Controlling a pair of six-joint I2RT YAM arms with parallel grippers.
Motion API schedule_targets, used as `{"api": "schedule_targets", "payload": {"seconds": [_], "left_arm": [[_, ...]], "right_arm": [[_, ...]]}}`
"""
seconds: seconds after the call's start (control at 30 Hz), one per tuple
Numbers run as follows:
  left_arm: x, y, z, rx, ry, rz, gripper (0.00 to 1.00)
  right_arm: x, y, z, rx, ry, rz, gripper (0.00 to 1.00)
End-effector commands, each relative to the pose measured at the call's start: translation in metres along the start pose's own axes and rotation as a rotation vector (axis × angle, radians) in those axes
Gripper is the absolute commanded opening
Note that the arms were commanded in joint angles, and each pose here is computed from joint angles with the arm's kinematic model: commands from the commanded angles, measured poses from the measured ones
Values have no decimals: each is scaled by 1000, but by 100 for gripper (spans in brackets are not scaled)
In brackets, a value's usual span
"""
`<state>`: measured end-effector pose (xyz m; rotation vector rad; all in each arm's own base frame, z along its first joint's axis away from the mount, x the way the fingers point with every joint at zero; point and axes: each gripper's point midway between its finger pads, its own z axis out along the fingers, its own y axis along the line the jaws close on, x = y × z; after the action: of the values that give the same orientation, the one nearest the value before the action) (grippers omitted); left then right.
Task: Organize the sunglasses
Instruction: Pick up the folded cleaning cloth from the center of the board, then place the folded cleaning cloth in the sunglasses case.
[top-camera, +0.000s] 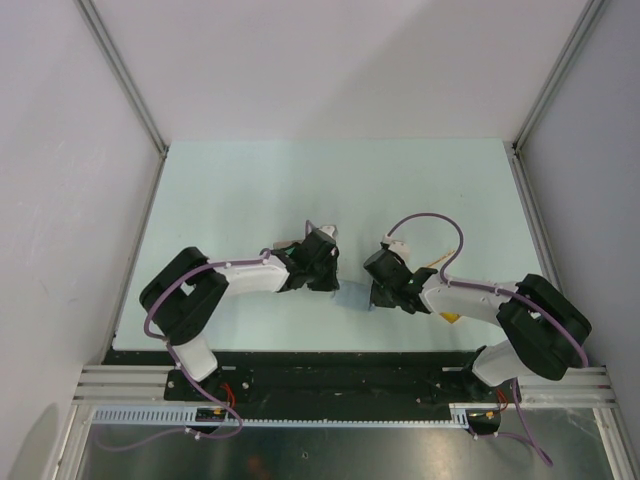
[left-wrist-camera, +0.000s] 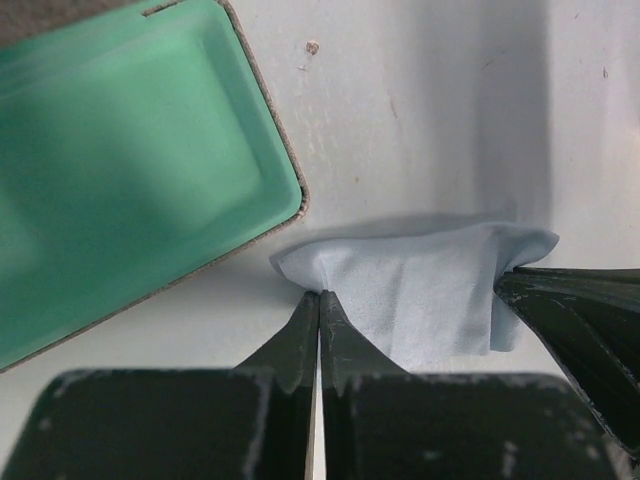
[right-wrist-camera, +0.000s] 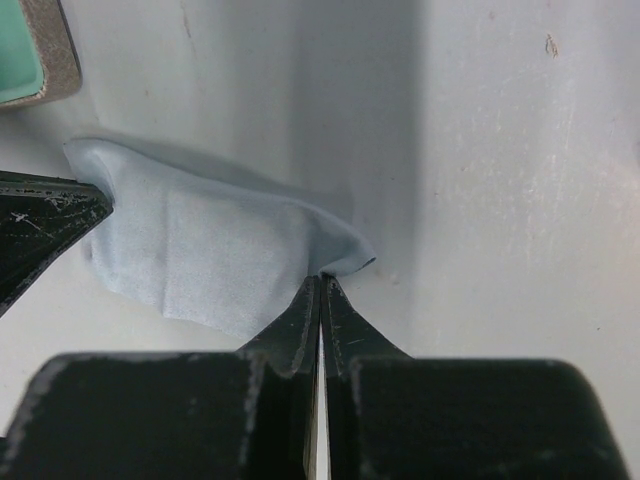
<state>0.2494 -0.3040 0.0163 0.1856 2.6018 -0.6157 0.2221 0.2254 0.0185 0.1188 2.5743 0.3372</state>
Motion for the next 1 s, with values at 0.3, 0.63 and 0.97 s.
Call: {"api": "schedule_targets", "payload": {"seconds": [0.3, 0.63, 0.97], "left_arm": [[-25, -6, -35, -18, -97, 19, 0], [-40, -1, -57, -55, -165, 4, 0], [-58, 32, -79, -150, -234, -63, 0]], "right_arm": [[-19, 16, -16, -23, -59, -70, 0], [-50, 52, -34, -125, -139, -90, 0], [-80, 86, -27, -172, -188, -144, 0]]}}
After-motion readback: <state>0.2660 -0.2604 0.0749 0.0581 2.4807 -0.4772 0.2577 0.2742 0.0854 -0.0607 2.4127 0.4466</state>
